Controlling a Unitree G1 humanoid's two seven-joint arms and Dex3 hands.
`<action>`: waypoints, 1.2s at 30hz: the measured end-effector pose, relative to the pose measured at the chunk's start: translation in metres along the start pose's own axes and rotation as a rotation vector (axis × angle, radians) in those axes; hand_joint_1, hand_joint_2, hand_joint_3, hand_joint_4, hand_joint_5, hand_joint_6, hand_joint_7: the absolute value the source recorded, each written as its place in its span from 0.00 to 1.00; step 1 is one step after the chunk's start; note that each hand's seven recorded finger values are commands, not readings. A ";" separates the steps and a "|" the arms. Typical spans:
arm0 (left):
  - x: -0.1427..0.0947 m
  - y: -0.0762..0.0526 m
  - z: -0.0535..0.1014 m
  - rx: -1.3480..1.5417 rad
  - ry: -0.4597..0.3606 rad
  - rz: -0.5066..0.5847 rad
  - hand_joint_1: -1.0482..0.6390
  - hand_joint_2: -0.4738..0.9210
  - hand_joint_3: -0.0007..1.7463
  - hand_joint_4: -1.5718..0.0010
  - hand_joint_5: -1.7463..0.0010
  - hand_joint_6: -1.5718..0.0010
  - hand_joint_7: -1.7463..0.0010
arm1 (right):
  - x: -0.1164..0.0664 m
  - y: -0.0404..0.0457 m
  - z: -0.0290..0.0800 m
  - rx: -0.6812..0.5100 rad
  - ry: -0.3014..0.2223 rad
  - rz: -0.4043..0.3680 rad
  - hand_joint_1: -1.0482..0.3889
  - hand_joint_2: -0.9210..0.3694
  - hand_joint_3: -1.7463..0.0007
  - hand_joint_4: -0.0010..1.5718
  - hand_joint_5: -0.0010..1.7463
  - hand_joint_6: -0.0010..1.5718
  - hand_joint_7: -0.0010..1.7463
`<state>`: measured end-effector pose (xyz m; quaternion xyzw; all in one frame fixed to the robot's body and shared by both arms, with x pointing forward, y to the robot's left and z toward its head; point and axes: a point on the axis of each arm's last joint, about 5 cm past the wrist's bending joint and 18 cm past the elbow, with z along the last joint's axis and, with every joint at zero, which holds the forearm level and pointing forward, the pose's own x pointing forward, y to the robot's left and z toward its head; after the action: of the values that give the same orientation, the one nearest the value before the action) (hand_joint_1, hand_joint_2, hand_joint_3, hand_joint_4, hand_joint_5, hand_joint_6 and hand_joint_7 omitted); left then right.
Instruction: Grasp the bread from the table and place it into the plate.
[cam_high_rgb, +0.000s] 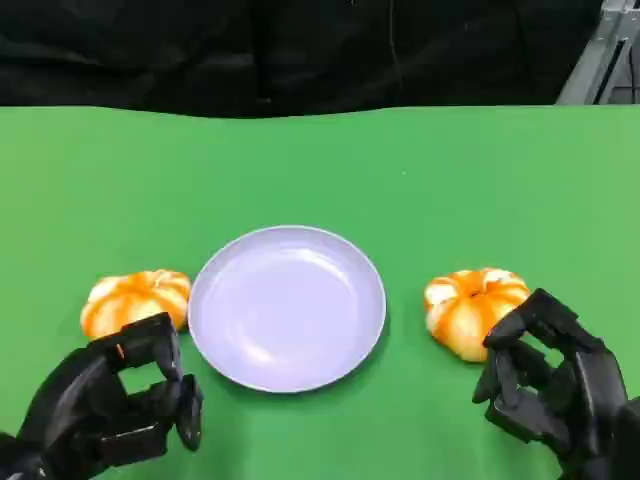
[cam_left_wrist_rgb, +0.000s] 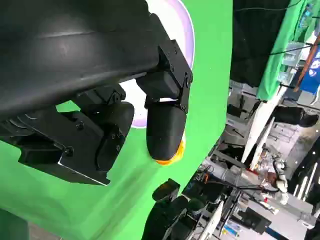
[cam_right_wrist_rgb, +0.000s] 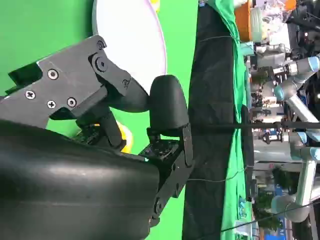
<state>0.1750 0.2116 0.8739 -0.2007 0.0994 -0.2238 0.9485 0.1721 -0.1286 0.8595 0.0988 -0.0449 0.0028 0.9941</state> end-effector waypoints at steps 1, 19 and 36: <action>0.000 0.000 0.000 0.000 0.000 0.000 0.69 0.79 0.80 0.41 0.00 0.54 0.00 | 0.000 0.0000 0.000 0.000 0.000 0.000 0.63 0.26 0.34 0.54 1.00 0.42 0.91; -0.003 0.003 0.003 0.022 -0.022 0.007 0.67 0.77 0.80 0.42 0.00 0.54 0.00 | 0.000 0.0000 0.000 0.002 0.000 -0.001 0.63 0.25 0.34 0.54 1.00 0.42 0.91; -0.006 0.008 0.044 1.043 -0.208 0.228 0.23 1.00 0.03 0.76 0.91 0.62 0.98 | 0.000 -0.0004 0.000 -0.001 0.002 0.002 0.63 0.26 0.34 0.54 1.00 0.41 0.91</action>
<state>0.1848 0.2354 0.9109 0.2872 -0.0982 -0.1180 0.9455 0.1721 -0.1289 0.8590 0.0981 -0.0439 0.0038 0.9942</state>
